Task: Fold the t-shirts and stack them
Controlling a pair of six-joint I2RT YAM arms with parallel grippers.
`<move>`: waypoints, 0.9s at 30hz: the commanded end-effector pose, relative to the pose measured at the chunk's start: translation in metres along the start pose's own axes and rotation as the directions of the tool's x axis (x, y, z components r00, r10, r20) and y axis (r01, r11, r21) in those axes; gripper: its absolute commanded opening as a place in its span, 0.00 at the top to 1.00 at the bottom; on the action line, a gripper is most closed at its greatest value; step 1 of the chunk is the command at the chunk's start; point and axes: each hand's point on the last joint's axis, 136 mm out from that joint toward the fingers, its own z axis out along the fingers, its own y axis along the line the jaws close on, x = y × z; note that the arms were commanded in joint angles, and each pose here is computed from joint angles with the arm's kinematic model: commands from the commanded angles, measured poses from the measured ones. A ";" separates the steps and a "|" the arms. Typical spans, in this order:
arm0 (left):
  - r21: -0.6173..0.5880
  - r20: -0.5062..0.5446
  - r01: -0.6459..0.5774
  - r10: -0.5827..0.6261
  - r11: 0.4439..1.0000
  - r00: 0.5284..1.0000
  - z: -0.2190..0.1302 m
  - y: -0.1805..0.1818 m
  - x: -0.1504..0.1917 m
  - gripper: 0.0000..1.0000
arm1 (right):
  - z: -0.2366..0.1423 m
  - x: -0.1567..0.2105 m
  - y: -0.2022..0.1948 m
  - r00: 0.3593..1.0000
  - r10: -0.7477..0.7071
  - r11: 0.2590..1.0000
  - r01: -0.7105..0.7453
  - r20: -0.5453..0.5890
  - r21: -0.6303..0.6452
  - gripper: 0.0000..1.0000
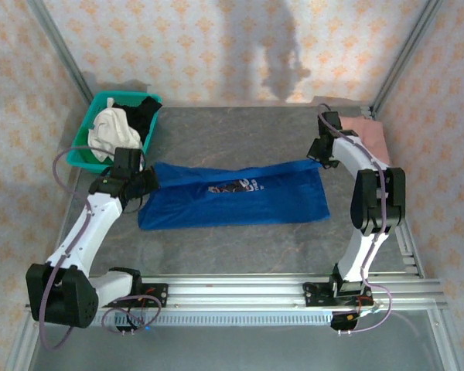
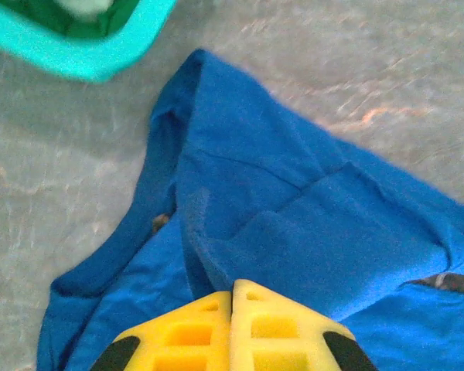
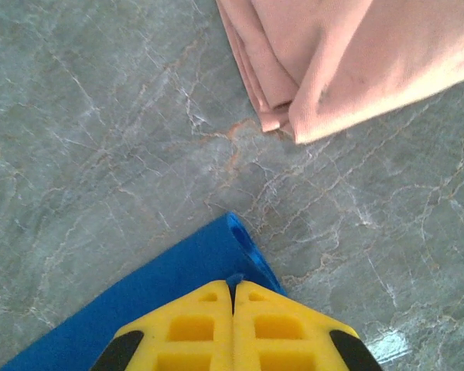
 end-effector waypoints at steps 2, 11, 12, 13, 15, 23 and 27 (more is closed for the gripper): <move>-0.017 0.009 0.046 -0.046 0.999 0.999 0.012 0.009 0.011 1.00 | -0.007 0.000 -0.011 0.999 0.038 0.999 -0.039 0.037 0.020 1.00; -0.045 -0.058 0.023 -0.025 0.999 0.998 0.030 0.017 0.043 1.00 | -0.002 0.018 -0.025 0.999 0.047 0.997 -0.048 0.022 0.052 1.00; -0.061 -0.061 0.022 -0.025 0.998 0.998 0.031 0.020 0.044 1.00 | -0.001 0.020 -0.025 0.999 0.048 0.998 -0.049 0.022 0.047 0.99; -0.065 -0.066 0.015 -0.020 0.998 0.998 0.032 0.021 0.045 1.00 | -0.001 0.022 -0.025 0.999 0.048 0.998 -0.049 0.023 0.043 0.98; -0.065 -0.082 0.015 -0.020 0.998 0.996 0.034 0.021 0.049 1.00 | -0.001 0.024 -0.029 0.999 0.050 0.997 -0.051 0.016 0.059 0.91; -0.091 -0.114 0.060 -0.070 0.994 0.991 0.036 0.032 0.067 0.95 | -0.013 0.038 -0.058 0.998 0.063 0.982 -0.064 0.011 0.180 0.73; -0.081 -0.098 0.069 -0.077 0.994 0.992 0.027 0.031 0.065 0.58 | -0.028 0.043 -0.063 0.997 0.077 0.983 -0.081 0.031 0.167 0.65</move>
